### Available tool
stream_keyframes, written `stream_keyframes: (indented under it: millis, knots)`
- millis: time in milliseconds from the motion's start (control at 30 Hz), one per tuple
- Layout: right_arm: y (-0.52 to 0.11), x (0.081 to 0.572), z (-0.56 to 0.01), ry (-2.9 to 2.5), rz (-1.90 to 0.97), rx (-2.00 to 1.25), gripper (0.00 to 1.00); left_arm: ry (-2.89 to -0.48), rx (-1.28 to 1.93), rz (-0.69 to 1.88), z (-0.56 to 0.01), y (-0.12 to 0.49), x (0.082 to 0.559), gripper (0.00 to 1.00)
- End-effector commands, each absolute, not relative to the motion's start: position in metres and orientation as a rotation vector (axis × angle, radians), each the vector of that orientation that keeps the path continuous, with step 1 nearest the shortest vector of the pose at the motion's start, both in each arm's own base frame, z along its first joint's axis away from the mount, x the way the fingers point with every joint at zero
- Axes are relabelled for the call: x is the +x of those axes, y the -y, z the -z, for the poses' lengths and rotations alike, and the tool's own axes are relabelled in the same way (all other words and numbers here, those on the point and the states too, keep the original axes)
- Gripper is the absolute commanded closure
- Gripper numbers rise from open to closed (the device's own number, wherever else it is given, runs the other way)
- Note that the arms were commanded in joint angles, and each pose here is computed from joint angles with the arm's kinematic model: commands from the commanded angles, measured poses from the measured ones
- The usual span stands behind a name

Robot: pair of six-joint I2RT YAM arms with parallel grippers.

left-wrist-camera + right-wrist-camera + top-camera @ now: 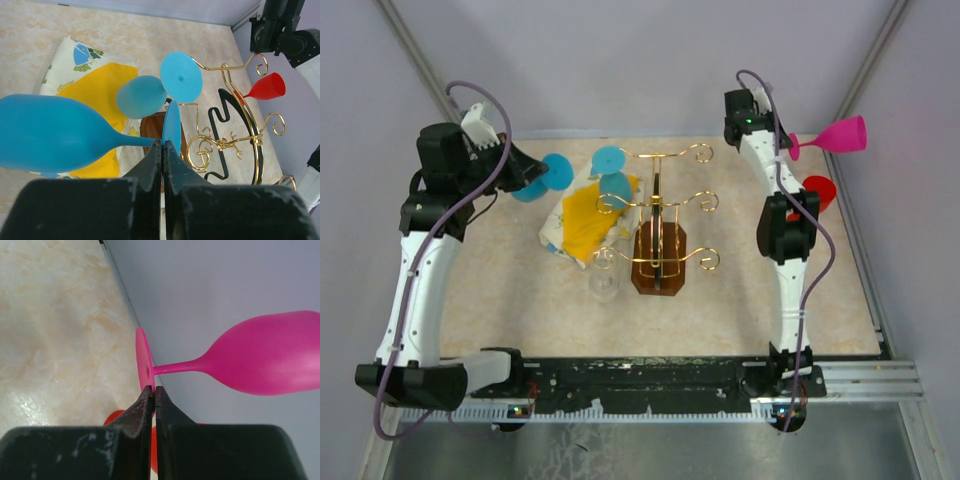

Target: Take the wine glass off the wine glass rack

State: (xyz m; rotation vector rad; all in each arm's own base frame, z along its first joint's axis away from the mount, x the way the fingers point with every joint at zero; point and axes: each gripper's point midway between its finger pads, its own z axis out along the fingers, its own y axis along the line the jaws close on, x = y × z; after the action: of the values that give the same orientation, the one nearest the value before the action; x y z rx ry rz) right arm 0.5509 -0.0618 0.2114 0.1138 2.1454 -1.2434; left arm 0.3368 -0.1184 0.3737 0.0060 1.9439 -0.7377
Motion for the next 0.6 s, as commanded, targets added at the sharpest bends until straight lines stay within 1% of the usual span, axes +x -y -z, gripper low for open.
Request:
stream_keyframes:
  millis: [0, 233, 567]
  knots:
    - [0.064, 0.552, -0.239, -2.033, 1.337, 0.150, 1.00, -1.890, 0.029, 0.712, -0.388, 0.112, 0.334, 1.00]
    - [0.062, 0.551, -0.202, -2.082, 1.431, 0.041, 1.00, -1.897, 0.039, 0.742, -0.383, 0.111, 0.333, 1.00]
    - [0.051, 0.551, -0.151, -2.153, 1.474, -0.070, 1.00, -1.904, 0.037, 0.739, -0.379, 0.108, 0.332, 1.00]
